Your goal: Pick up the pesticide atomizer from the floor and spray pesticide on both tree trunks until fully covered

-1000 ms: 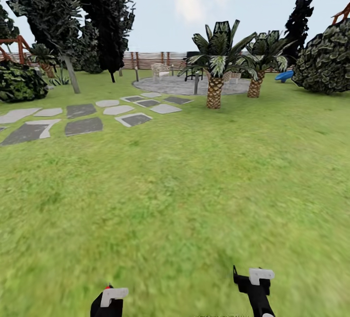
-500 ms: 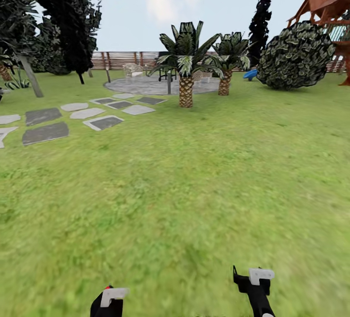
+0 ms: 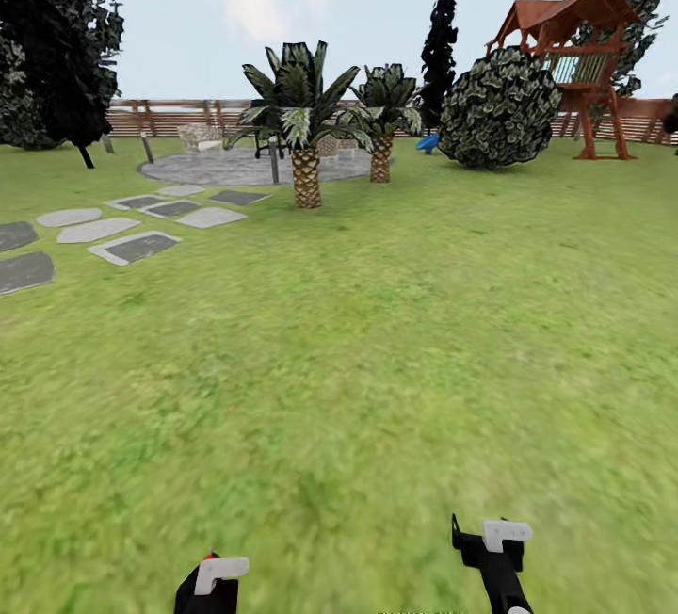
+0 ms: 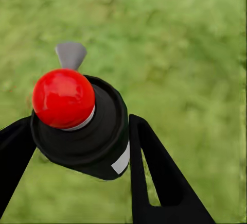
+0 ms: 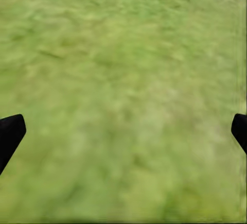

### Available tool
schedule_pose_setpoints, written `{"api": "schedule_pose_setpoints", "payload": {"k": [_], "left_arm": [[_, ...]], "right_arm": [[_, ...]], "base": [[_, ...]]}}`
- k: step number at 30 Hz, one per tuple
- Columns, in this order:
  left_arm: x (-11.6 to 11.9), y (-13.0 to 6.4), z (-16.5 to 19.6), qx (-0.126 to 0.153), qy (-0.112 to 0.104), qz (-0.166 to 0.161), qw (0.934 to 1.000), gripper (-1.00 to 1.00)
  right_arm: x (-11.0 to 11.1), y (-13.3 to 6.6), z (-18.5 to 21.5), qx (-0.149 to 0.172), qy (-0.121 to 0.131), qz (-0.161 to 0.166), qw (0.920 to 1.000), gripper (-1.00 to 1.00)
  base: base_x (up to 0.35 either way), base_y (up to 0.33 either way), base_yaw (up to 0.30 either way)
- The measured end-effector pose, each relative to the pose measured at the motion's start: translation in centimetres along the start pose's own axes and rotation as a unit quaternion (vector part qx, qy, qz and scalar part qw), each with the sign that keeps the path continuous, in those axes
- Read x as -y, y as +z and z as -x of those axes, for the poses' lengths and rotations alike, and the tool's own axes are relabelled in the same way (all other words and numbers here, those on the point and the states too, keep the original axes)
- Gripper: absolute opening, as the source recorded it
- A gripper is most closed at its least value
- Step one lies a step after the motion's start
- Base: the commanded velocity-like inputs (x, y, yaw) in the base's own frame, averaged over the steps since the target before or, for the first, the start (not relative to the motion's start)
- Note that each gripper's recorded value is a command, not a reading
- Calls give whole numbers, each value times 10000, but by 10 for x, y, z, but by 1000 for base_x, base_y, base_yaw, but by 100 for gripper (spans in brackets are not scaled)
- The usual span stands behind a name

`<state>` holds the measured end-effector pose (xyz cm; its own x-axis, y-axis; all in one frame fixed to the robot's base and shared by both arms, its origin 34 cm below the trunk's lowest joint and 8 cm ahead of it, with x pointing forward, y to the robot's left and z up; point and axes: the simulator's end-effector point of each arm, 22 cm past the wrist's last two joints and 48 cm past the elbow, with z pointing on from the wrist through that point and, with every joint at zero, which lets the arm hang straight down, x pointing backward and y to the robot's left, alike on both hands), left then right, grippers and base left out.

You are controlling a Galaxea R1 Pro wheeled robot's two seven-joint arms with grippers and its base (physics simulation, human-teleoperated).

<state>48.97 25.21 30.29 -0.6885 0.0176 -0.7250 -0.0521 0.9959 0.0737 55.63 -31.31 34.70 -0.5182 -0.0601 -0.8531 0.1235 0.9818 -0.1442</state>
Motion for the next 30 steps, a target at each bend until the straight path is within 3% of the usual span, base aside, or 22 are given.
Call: {"api": "schedule_pose_setpoints", "payload": {"k": [30], "left_arm": [[0,0,1,10,0,2,10000,-100]], "right_arm": [[0,0,0,1,2,1,10000,100]], "base": [[0,-274,-296]]}}
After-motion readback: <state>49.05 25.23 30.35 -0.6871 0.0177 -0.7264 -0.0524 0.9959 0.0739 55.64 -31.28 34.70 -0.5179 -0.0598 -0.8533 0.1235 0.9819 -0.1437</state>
